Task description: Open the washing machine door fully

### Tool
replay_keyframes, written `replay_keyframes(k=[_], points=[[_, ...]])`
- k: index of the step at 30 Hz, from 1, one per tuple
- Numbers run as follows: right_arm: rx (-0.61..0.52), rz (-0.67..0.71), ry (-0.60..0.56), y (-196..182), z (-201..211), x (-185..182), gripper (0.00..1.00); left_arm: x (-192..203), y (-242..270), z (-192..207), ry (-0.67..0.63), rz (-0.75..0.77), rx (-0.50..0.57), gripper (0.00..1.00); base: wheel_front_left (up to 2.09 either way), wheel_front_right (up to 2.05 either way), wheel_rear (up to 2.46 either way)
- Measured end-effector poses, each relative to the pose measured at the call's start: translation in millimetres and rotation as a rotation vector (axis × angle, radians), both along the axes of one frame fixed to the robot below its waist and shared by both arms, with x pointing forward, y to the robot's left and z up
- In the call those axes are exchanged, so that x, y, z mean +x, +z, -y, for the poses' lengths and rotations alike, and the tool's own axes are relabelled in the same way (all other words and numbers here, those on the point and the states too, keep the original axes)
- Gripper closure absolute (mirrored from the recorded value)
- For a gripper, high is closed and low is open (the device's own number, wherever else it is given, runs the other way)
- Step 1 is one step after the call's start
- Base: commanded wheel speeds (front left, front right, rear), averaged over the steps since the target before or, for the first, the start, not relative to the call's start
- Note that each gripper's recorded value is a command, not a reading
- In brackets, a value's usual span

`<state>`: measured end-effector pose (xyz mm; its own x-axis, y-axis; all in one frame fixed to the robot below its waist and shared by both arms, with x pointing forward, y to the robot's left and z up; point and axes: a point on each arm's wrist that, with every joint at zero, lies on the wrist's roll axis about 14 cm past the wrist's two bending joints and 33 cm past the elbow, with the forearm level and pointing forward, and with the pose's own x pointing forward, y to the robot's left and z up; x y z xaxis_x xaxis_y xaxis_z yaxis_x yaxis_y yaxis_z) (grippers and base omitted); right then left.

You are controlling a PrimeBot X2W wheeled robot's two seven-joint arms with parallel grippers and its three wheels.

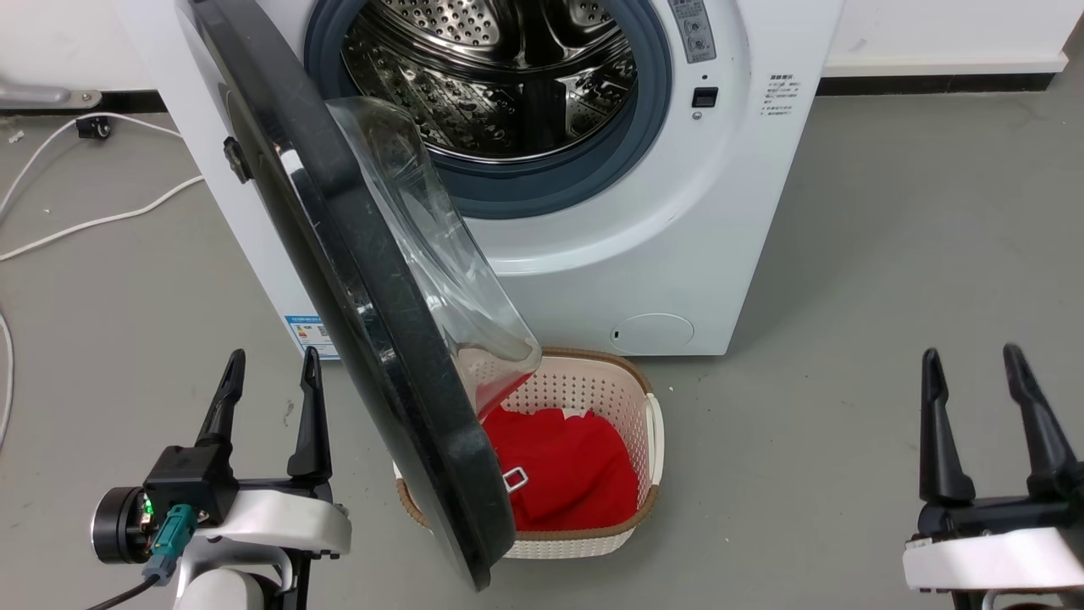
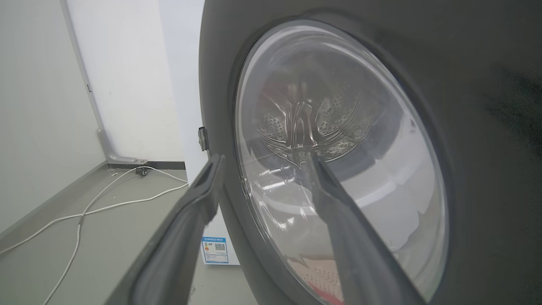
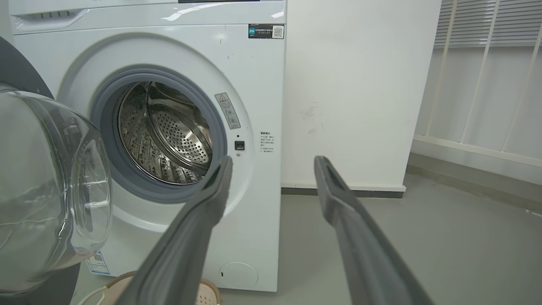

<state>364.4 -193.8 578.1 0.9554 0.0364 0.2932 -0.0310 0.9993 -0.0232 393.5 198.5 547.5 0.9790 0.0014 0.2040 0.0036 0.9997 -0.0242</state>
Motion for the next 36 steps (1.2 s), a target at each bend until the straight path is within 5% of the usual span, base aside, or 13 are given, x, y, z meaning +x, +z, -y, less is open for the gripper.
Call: replay_keyframes(k=[13,14,15,24,36], points=[[0.032,-0.062,-0.016,-22.3,6.4,1.3,0.00,2.1,-2.7,2.7,-0.012,-0.008,0.005,0.00,0.00,0.00,0.00],[0.032,-0.063,-0.015,-22.5,6.2,1.4,0.00,2.2,-1.3,2.4,-0.011,-0.003,0.004,0.28,0.00,0.00,0.00],[0.032,-0.063,-0.016,-22.7,6.3,1.6,0.00,2.6,1.4,2.7,-0.013,0.005,0.003,1.00,0.00,0.00,0.00],[0.044,-0.075,-0.011,-27.1,5.0,2.2,0.00,1.3,35.5,0.8,-0.008,0.113,-0.012,1.00,0.00,0.00,0.00],[0.065,-0.092,0.004,-33.1,0.5,4.4,0.00,-54.2,210.0,10.6,-0.022,0.703,-0.001,1.00,0.00,0.00,0.00]])
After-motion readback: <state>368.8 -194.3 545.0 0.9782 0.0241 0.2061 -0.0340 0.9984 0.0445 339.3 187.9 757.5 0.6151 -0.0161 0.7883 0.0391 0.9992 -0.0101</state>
